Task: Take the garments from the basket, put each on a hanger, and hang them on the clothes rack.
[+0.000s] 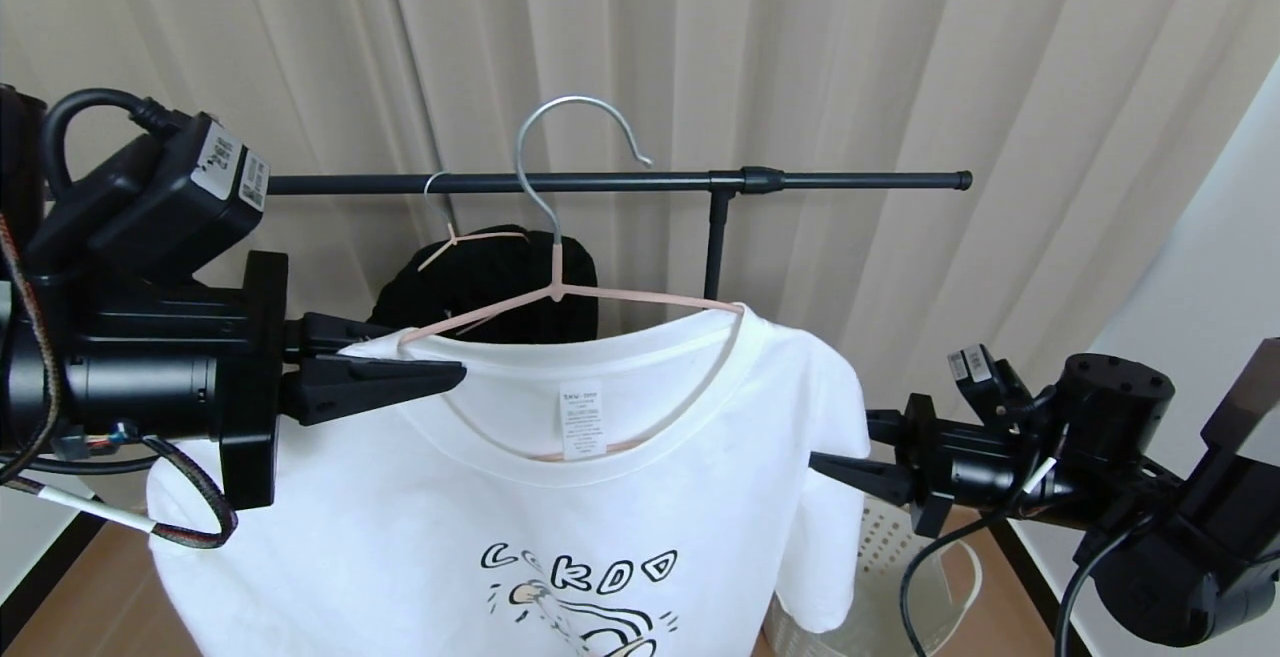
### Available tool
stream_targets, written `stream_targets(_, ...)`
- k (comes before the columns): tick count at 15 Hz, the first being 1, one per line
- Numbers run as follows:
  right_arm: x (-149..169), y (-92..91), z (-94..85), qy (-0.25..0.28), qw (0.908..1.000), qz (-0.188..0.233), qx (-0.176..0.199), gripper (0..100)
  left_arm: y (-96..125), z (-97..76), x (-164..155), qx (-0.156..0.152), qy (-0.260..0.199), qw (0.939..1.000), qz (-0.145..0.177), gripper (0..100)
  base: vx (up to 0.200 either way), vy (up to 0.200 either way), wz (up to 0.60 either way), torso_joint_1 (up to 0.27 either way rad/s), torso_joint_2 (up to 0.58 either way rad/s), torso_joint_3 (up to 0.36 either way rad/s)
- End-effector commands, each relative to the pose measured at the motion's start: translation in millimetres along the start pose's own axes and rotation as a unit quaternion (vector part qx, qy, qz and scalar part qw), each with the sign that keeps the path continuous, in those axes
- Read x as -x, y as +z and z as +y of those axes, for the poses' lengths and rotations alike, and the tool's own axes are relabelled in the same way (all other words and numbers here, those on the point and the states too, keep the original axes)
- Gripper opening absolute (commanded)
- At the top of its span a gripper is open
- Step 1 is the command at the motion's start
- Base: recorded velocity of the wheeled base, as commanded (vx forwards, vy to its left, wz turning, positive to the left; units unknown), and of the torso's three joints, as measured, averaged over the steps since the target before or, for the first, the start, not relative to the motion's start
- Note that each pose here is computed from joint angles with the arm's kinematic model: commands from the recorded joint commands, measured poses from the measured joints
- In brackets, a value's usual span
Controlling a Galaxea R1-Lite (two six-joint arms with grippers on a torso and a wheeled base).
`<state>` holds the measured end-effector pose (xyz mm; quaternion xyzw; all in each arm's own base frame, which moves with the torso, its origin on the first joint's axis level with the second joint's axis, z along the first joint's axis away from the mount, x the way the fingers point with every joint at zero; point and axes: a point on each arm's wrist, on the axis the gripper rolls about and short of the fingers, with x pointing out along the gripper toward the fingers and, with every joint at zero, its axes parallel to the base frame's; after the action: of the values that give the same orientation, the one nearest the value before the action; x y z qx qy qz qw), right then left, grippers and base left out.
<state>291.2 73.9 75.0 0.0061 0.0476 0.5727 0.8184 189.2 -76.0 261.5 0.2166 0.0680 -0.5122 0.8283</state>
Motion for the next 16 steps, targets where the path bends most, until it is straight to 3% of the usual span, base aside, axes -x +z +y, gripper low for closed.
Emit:
stream_targets(1,4.6,3.5,-4.2,-0.010,0.9999,-0.005,0.006,0,0.4,-1.1,2.0,0.000,0.002,1.0000,-0.001,0,0.000,0.000,0.00,0.000,0.00,0.000)
stream_targets(8,19.3,13.6,-14.9,-0.040,0.9988,-0.017,0.024,0,2.4,-6.5,14.7,0.030,0.019,0.9993,-0.007,0,0.000,0.000,0.00,0.000,0.00,0.000)
stream_targets(16,20.0,16.9,-7.4,-0.035,0.9989,-0.018,0.027,0,-2.6,-8.5,13.2,0.037,0.015,0.9992,-0.001,0,0.000,0.000,0.00,0.000,0.00,0.000)
